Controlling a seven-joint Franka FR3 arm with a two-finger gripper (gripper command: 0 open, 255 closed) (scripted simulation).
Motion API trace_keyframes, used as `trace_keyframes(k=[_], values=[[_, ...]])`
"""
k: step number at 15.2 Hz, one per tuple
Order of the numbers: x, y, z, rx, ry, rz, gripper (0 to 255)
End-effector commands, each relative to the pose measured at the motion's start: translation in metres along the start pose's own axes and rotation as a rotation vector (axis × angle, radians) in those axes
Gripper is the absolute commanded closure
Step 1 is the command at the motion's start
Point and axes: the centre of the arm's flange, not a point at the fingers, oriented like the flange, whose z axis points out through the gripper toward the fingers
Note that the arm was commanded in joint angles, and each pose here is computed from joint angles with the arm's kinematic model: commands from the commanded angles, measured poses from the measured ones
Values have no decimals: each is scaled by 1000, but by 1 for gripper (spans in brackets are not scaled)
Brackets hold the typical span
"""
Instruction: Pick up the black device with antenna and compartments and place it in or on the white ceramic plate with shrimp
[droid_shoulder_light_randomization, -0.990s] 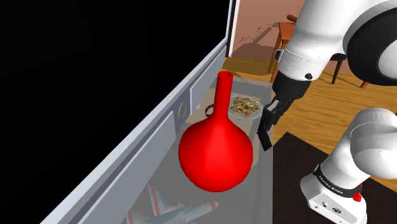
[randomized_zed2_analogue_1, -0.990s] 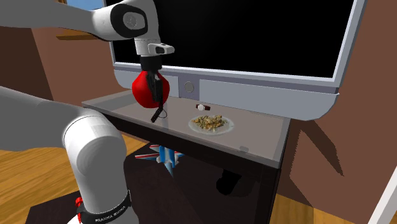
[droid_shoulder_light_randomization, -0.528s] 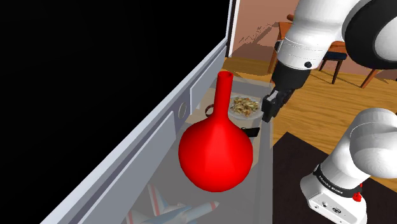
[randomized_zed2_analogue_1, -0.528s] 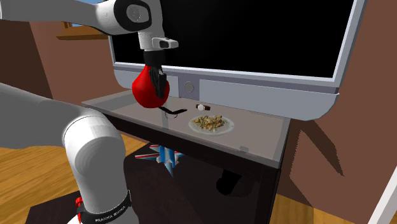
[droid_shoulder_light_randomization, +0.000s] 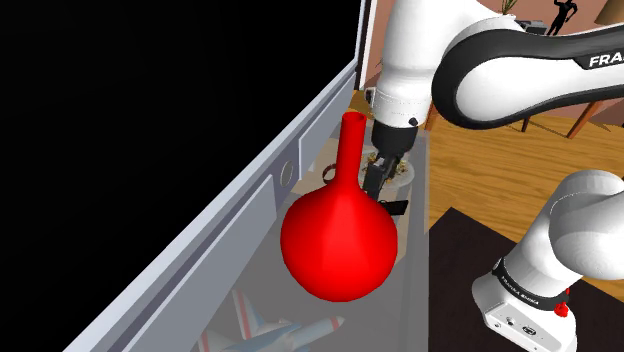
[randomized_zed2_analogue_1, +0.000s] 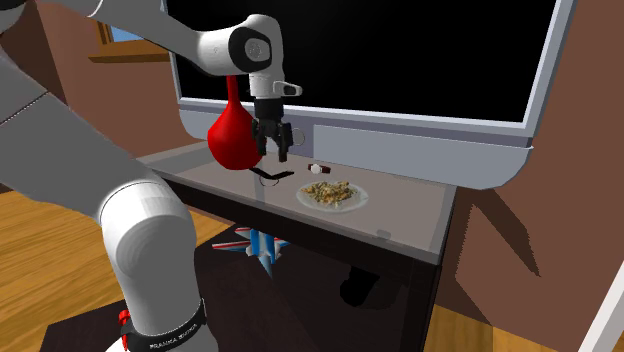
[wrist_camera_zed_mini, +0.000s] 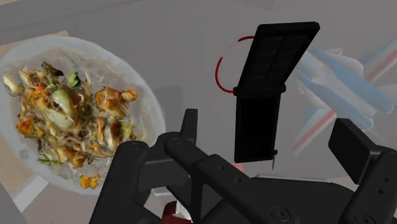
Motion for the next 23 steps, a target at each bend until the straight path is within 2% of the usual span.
trace_keyframes(k=[1,9,17,18,23], values=[[23,-10,18,-8,-18,-81,0],[25,-11,60,-9,-20,-90,0],[25,-11,60,-9,-20,-90,0],[25,-11,60,-9,-20,-90,255],[24,-16,60,-9,-20,-90,255]])
